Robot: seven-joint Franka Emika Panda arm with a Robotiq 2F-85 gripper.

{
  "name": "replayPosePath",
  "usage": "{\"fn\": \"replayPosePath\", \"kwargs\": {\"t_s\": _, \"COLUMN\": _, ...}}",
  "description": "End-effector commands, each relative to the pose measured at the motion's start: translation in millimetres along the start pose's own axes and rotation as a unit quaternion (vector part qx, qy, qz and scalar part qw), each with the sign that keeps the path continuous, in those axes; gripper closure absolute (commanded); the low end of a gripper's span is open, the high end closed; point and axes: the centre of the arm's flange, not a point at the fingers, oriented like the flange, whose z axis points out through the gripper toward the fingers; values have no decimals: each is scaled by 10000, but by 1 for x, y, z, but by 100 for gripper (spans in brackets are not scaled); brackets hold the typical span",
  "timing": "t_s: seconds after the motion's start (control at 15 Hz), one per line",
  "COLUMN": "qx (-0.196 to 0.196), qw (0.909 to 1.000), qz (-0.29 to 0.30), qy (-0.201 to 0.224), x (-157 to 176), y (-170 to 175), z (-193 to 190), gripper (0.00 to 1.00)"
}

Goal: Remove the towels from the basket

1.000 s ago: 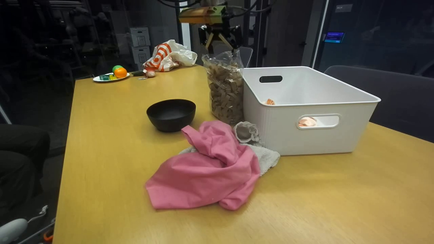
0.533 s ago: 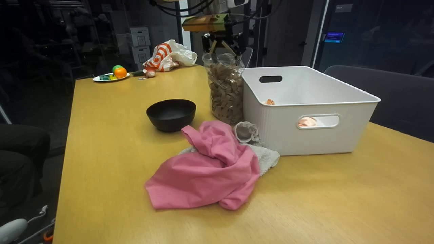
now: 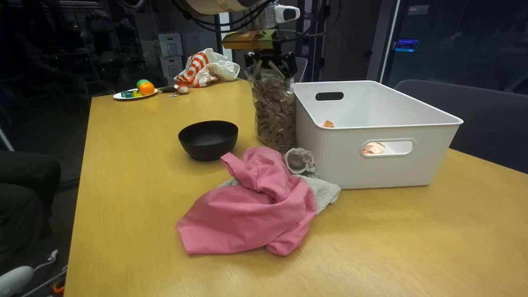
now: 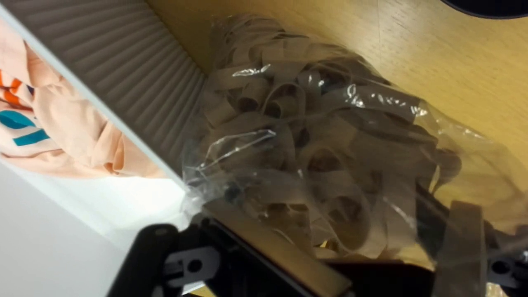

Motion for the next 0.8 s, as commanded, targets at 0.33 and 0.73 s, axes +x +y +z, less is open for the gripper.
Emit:
{"fn": "replayPosePath", "kwargs": {"t_s": 0.33, "qx": -55, "qw": 10000, "qz": -23, "qy": 65, "x": 2, "y": -3, "z": -2, "gripper": 58}}
{"fn": "replayPosePath", "kwargs": {"t_s": 0.73, "qx": -62, "qw": 9999, "qz": -46, "qy": 65, "x": 3, "y": 1, "z": -18, "gripper": 96}}
